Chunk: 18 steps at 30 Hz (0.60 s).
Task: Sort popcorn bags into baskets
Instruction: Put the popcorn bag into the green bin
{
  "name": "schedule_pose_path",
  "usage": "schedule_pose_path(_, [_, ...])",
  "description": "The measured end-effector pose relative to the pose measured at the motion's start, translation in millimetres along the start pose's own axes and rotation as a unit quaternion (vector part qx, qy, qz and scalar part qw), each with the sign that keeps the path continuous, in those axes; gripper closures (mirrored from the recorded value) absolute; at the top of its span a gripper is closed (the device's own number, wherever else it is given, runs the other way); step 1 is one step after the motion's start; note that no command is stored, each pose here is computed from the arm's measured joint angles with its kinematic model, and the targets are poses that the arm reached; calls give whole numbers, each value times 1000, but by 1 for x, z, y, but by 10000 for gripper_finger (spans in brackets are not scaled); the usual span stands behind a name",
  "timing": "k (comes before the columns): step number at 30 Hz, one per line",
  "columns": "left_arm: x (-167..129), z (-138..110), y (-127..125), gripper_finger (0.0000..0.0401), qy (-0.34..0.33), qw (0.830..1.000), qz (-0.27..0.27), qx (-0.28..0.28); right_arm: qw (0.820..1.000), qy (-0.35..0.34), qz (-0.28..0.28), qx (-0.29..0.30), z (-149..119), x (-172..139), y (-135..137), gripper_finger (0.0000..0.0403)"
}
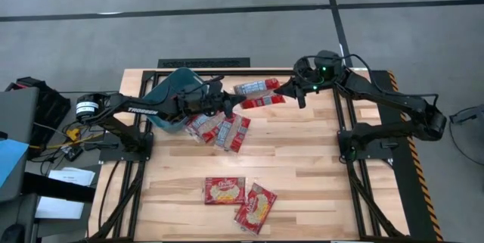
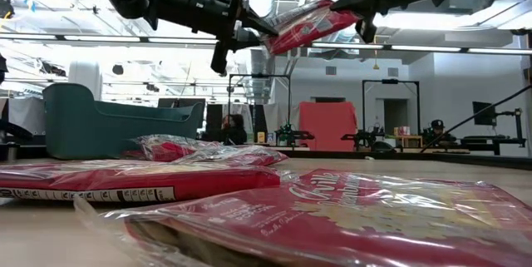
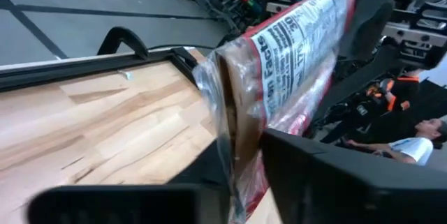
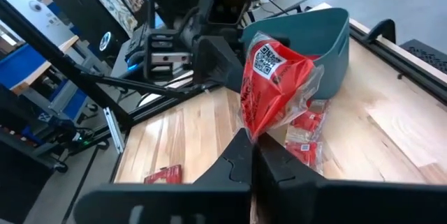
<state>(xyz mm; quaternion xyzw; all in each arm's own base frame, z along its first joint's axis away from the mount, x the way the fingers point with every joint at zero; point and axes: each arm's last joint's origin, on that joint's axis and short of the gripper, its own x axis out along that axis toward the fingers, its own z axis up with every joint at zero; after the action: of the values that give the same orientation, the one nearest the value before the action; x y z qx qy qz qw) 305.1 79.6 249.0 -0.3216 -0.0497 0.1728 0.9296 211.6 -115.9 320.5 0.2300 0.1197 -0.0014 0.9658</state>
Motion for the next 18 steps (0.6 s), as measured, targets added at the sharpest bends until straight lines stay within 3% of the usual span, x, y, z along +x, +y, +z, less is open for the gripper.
schedule_pose_path(3, [0, 1, 0, 390, -4, 1000, 1, -2, 1000, -1, -3, 0, 0, 0, 0, 387])
schedule_pose_path(8, [0, 0, 1, 395, -14, 999, 21, -40, 1000, -3, -5, -1, 0, 0, -1, 357])
schedule_pose_path(18, [-7, 10, -3, 399, -46, 991, 32, -124, 999, -36, -38, 0, 9, -21, -12, 241])
